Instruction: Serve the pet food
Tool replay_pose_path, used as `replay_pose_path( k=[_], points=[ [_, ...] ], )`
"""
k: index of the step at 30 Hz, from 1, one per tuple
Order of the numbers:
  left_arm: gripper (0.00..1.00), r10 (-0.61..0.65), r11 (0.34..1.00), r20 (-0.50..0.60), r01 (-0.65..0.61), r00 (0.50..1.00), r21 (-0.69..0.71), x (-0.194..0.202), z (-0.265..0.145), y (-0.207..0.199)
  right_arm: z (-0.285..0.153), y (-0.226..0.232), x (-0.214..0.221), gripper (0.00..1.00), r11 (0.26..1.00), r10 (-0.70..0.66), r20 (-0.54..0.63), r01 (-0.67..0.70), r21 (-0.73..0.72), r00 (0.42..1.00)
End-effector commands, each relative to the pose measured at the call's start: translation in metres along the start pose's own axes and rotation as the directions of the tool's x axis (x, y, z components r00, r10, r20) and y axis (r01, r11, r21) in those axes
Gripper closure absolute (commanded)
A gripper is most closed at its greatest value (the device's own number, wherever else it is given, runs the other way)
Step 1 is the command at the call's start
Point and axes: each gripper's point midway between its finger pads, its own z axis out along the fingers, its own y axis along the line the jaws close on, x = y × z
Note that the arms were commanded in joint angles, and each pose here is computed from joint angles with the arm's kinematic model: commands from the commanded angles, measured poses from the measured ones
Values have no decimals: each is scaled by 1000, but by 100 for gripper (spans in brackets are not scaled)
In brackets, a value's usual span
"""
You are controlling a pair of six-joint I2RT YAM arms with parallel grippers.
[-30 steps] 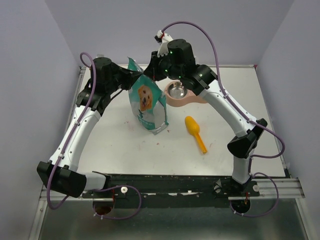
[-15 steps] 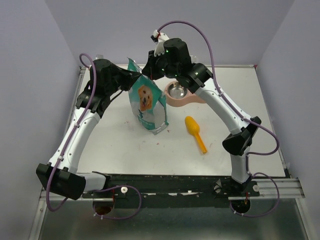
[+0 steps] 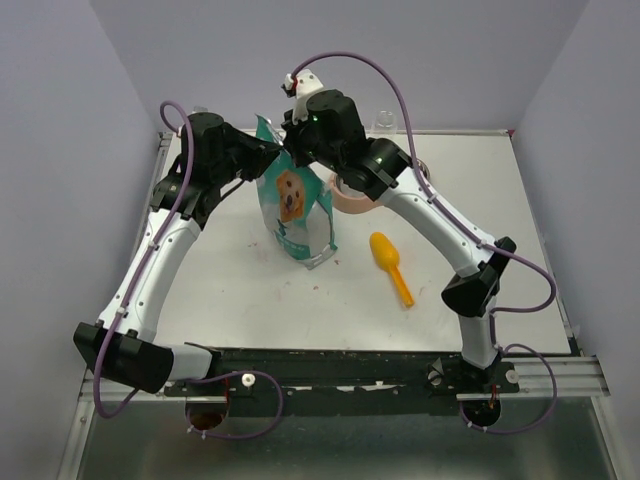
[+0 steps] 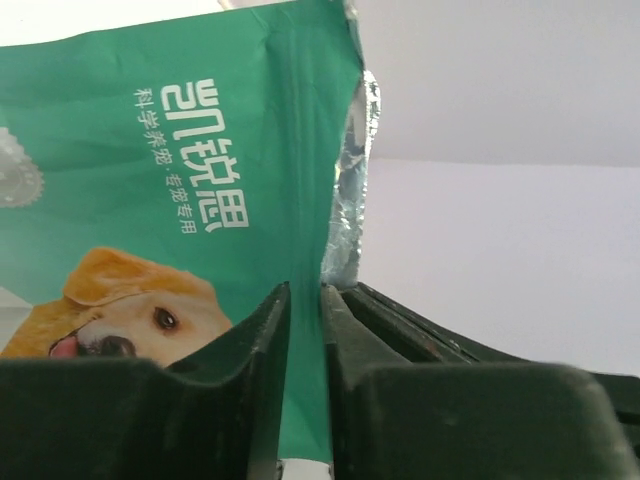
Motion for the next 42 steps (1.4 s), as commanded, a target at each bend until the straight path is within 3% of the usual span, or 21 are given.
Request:
replay_pose_path(
  k=[1,7,10,14,17,20,22,27,33,42],
  points=[
    [66,6,998,7,-6,1000,-55,1,9,18,-8,22,-2,99,998,-46,12,46,-36,999],
    [47,22,999,14,-21,1000,-43,0,10,16,-8,29,0,99,997,-34,10,35,-63,999],
    [44,32,998,21,-31,999,-46,-1,11,15,-8,30,1,99,997,-22,13,23,-73,1000],
    [54,26,999,-4,-26,1000,-43,3,14,15,-8,32,-1,99,997,-14,19,16,-80,1000],
    [69,22,999,-12,-22,1000,-49,6,15,21,-7,33,2,99,997,-13,11,14,-82,1000],
    [69,30,999,-9,-30,1000,-42,5,16,22,-6,33,5,99,996,-16,11,17,-85,1000],
    [81,44,999,-4,-44,999,-31,4,17,21,-7,30,5,99,997,-19,10,20,-73,1000],
    [100,95,995,-5,-95,995,26,5,17,11,-9,21,6,99,998,-62,6,62,-32,998],
    [100,116,993,27,-116,993,8,1,11,18,-15,-13,-1,99,964,-214,3,211,161,977],
    [100,205,979,48,-204,978,-27,1,8,27,-18,-18,-10,99,954,-230,11,224,200,973]
  ],
)
